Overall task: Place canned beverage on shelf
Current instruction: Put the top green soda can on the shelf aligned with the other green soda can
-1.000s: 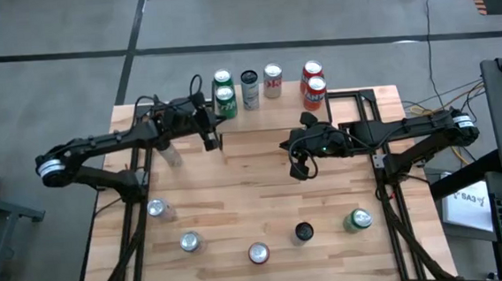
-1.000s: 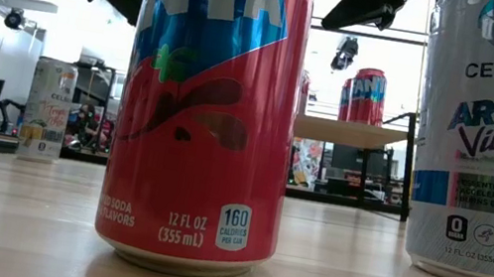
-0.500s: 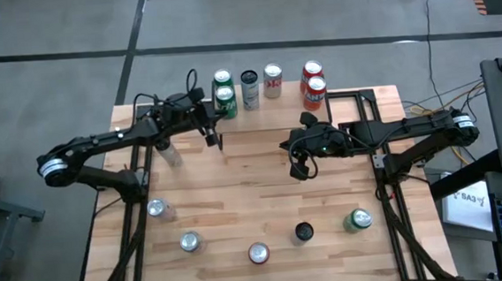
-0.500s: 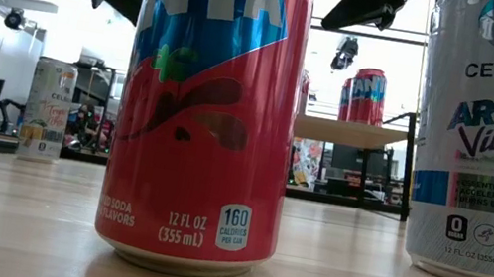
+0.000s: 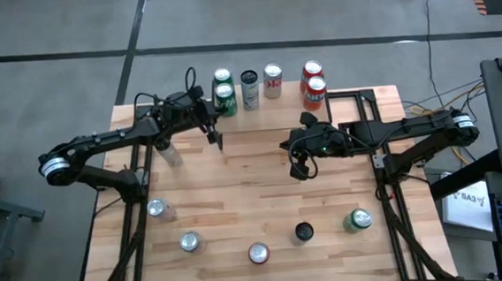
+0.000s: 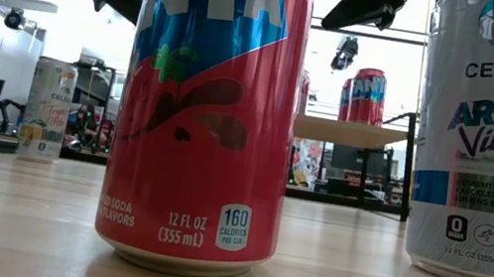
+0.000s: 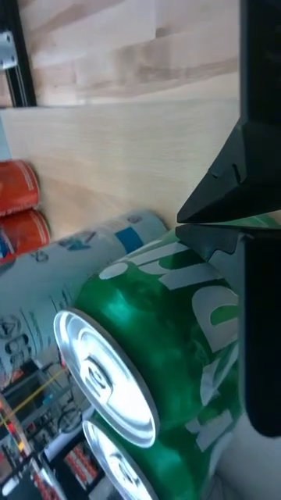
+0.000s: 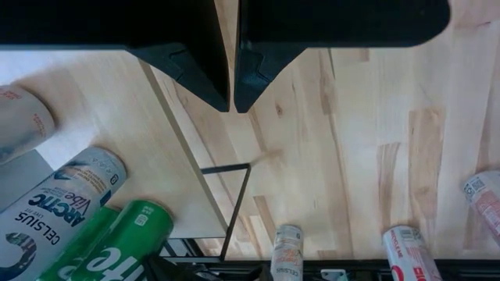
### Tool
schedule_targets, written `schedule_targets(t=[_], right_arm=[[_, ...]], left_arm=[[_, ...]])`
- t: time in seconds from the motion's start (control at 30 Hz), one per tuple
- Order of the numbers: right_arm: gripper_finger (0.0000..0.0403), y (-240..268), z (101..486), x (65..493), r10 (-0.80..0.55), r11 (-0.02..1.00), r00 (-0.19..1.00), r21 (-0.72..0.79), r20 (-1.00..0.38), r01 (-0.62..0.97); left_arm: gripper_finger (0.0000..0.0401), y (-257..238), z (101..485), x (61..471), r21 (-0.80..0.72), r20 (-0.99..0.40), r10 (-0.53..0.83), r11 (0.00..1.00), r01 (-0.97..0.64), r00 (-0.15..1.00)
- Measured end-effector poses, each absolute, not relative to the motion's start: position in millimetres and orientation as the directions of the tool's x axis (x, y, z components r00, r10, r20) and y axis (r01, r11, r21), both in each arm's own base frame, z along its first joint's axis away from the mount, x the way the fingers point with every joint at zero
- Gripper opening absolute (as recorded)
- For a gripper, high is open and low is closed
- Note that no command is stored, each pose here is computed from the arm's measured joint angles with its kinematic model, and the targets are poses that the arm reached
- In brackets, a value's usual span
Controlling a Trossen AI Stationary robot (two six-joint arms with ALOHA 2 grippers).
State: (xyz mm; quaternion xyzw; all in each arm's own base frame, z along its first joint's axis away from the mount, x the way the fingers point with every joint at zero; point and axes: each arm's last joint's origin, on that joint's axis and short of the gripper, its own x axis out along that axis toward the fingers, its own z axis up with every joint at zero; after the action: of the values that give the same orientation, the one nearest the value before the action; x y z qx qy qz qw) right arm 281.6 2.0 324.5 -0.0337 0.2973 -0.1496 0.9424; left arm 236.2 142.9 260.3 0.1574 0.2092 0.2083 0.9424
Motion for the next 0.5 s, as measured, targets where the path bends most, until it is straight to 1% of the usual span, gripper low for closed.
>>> schedule_targets(t=[0.27, 0.5], right_arm=[[0.0012, 2.0, 324.4, 281.6, -0.302, 0.953, 0.778, -0.152, -0.55, 0.262], [0.0012, 2.0, 324.4, 281.6, -0.302, 0.953, 0.778, -0.152, -0.551, 0.262]], left_arm=[[0.0, 142.9, 260.3, 236.2, 0.378, -0.329, 0.462, 0.864, -0.333, 0.824], [0.0, 141.7, 258.2, 235.8, 0.343, -0.352, 0.454, 0.876, -0.339, 0.819]])
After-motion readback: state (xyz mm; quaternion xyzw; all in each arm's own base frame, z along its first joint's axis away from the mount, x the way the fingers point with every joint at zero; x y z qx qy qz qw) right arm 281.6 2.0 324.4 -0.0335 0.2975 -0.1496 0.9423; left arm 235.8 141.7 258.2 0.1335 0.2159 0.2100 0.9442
